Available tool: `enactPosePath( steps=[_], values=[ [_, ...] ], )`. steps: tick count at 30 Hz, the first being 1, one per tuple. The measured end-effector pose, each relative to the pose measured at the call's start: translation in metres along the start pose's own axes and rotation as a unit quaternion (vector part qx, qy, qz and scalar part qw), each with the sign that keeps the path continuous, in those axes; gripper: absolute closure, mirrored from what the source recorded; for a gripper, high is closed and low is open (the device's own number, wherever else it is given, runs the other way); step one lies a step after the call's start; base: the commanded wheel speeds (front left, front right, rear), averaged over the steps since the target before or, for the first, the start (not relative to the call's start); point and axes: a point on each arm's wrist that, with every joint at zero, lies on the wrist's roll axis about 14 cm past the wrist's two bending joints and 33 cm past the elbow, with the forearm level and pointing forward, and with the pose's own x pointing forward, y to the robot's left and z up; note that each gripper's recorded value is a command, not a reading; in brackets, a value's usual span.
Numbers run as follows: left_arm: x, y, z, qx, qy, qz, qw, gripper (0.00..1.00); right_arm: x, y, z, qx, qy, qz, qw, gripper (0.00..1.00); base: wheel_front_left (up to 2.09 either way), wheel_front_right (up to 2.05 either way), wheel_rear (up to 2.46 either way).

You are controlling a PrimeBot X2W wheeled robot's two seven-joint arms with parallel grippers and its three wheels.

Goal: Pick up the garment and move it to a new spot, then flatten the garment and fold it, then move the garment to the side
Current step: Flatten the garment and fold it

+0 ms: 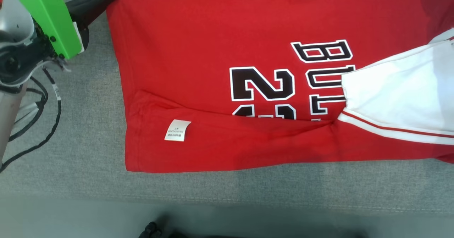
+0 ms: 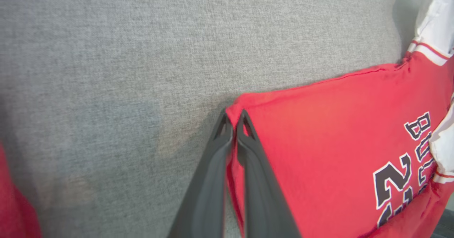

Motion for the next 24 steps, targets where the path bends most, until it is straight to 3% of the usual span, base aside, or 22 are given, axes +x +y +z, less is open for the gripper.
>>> enactPosePath(
  steps=[6, 18, 24],
  values=[
    [-0.005, -0.002, -0.004, -0.008, -0.015, 0.001, 1.0, 1.0, -0.019, -0.006, 0.013, 0.011, -0.03, -0.005, 0.999, 1.0, 0.0, 0.0, 0.0],
    [-0.016, -0.029, 0.004, -0.008, -0.065, -0.027, 0.998, 1.0, -0.054, -0.014, -0.016, 0.043, -0.02, -0.017, 0.999, 1.0, 0.0, 0.0, 0.0],
    [-0.025, -0.035, 0.001, -0.014, -0.08, -0.031, 0.996, 1.0, -0.066, -0.006, -0.001, 0.044, -0.05, -0.007, 0.998, 1.0, 0.0, 0.0, 0.0]
  ],
)
